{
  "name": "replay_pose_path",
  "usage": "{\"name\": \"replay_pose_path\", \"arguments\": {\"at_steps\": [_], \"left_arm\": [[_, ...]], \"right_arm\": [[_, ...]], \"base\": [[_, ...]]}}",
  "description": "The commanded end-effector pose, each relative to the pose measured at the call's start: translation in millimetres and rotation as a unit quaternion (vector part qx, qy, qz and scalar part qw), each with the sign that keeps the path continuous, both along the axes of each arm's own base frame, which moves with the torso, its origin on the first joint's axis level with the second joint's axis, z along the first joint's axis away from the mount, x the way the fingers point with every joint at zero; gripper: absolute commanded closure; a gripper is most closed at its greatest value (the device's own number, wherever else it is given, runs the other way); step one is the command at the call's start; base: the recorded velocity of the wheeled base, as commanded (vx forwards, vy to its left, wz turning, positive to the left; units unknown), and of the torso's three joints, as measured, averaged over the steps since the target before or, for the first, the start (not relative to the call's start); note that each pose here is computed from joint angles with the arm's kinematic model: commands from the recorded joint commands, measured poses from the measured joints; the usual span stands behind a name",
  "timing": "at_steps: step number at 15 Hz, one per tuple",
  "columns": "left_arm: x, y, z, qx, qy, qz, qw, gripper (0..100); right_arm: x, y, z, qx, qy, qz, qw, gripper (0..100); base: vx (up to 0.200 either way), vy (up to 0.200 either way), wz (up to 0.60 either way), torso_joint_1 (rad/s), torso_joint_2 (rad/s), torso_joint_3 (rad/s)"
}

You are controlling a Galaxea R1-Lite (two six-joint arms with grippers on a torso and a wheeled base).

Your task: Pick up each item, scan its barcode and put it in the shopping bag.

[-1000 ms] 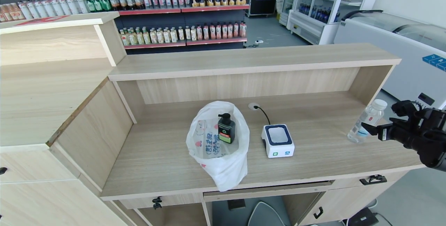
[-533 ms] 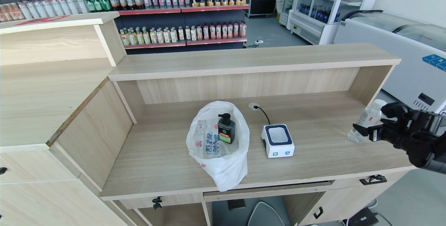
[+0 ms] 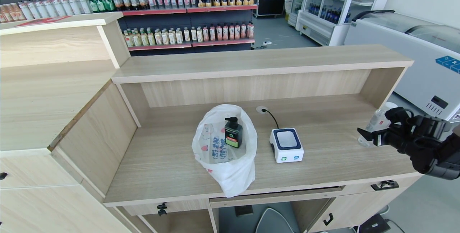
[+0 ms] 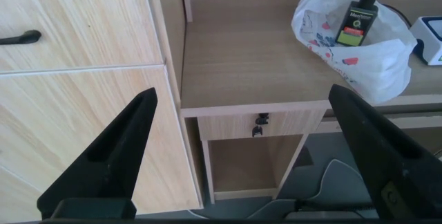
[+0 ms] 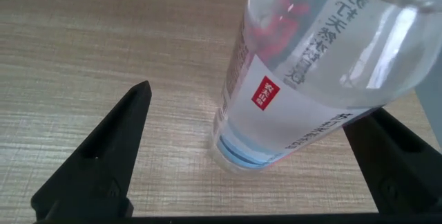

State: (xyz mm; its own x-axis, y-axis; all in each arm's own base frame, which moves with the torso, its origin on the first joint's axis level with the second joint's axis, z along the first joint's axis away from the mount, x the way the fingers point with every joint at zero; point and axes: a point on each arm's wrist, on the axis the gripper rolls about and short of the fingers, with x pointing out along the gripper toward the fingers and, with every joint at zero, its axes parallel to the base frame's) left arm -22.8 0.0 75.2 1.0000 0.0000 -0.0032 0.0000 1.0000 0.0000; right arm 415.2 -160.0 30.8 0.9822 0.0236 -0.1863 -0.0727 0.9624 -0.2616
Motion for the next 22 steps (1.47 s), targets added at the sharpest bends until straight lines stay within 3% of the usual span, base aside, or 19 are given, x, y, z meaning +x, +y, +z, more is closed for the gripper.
{"name": "replay_pose_path", "arguments": {"at_steps": [1,10,19,20,22], "left_arm": [[0.0,0.0,0.0,0.001,0.000,0.000,1.0000,0],[0.0,0.0,0.0,0.000,0.000,0.000,1.0000,0],[0.0,0.0,0.0,0.000,0.000,0.000,1.0000,0],[0.0,0.0,0.0,0.000,0.000,0.000,1.0000,0],[0.0,0.0,0.0,0.000,0.000,0.000,1.0000,0]], "right_arm": [[2.1,1.2,-2.5,-0.001,0.001,0.004,1.000,0],[12.9,-5.5,2.8,-0.007,-0.021,-0.001,1.000,0],[42.5,-0.6,-9.1,-0.005,-0.018,0.018,1.000,0],[44.1,0.4,-8.9,-0.004,-0.019,0.020,1.000,100],[47.7,4.7,-7.0,-0.007,-0.025,0.026,0.999,100]], "base": [[0.000,0.000,0.00,0.000,0.00,0.000],[0.000,0.000,0.00,0.000,0.00,0.000],[0.000,0.000,0.00,0.000,0.00,0.000],[0.000,0.000,0.00,0.000,0.00,0.000],[0.000,0.000,0.00,0.000,0.00,0.000]]}}
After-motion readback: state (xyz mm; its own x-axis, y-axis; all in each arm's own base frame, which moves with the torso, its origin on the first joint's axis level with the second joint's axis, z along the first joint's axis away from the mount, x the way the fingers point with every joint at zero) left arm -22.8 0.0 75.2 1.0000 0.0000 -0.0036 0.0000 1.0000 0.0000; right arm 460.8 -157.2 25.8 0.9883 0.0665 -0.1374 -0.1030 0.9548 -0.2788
